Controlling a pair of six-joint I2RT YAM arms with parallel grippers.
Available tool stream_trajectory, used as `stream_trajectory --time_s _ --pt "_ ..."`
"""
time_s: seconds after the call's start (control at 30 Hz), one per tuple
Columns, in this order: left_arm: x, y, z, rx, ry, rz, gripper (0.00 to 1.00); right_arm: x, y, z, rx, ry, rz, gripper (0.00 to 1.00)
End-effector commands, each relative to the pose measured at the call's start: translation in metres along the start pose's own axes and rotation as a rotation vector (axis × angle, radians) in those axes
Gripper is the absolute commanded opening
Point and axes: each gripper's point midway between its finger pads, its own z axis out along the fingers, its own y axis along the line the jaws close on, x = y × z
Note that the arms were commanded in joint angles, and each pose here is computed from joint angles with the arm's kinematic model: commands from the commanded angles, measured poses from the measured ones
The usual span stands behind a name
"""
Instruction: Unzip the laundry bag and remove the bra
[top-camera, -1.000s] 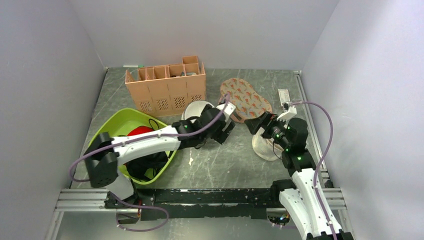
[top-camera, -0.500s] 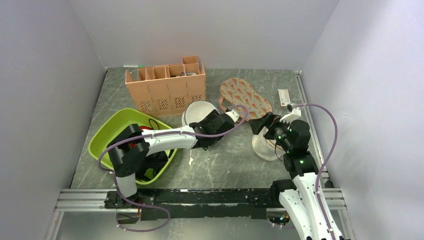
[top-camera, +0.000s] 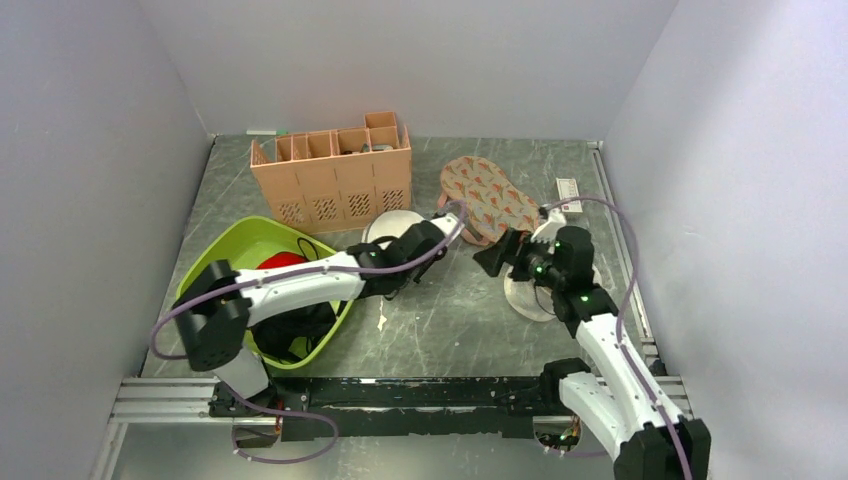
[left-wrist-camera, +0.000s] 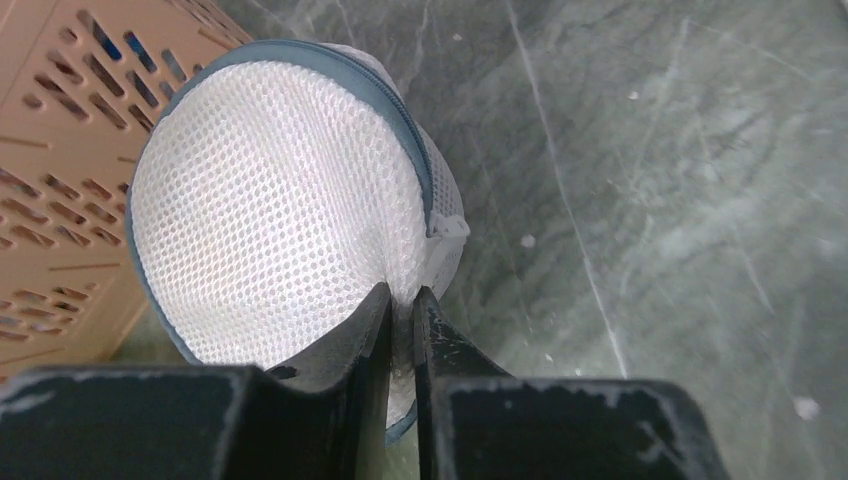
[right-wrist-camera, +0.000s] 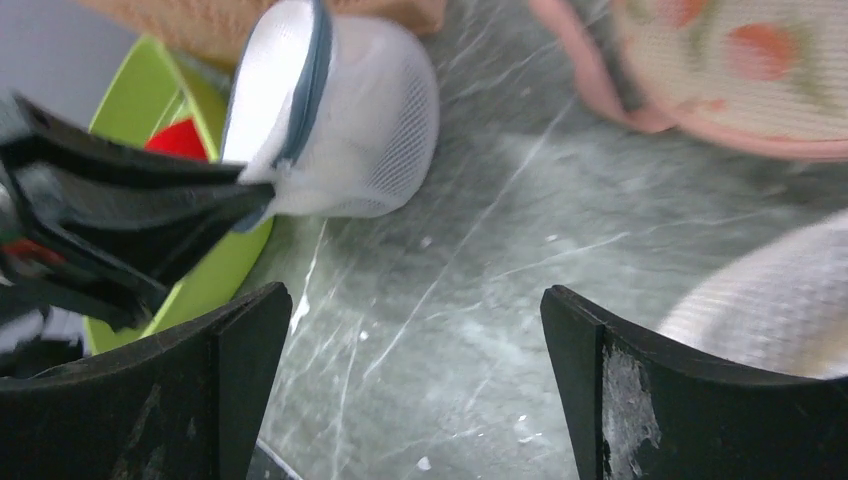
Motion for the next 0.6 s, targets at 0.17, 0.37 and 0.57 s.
stream_trajectory --time_s 0.17,0.37,0.57 --pt "0.019 -0.036 -0.041 0.363 0.092 -0.192 0.12 0.050 0.070 0.037 -0.191 0.108 -0.156 0.77" --pt "0.020 -0.039 -0.053 0.432 0.157 -0.201 0.09 0.068 0.079 0.054 -0.136 0.157 -0.254 0.53" --pt "0.025 -0.045 -0.052 0.491 0.164 -0.218 0.07 0.074 0.092 0.059 -0.174 0.131 -0.279 0.42"
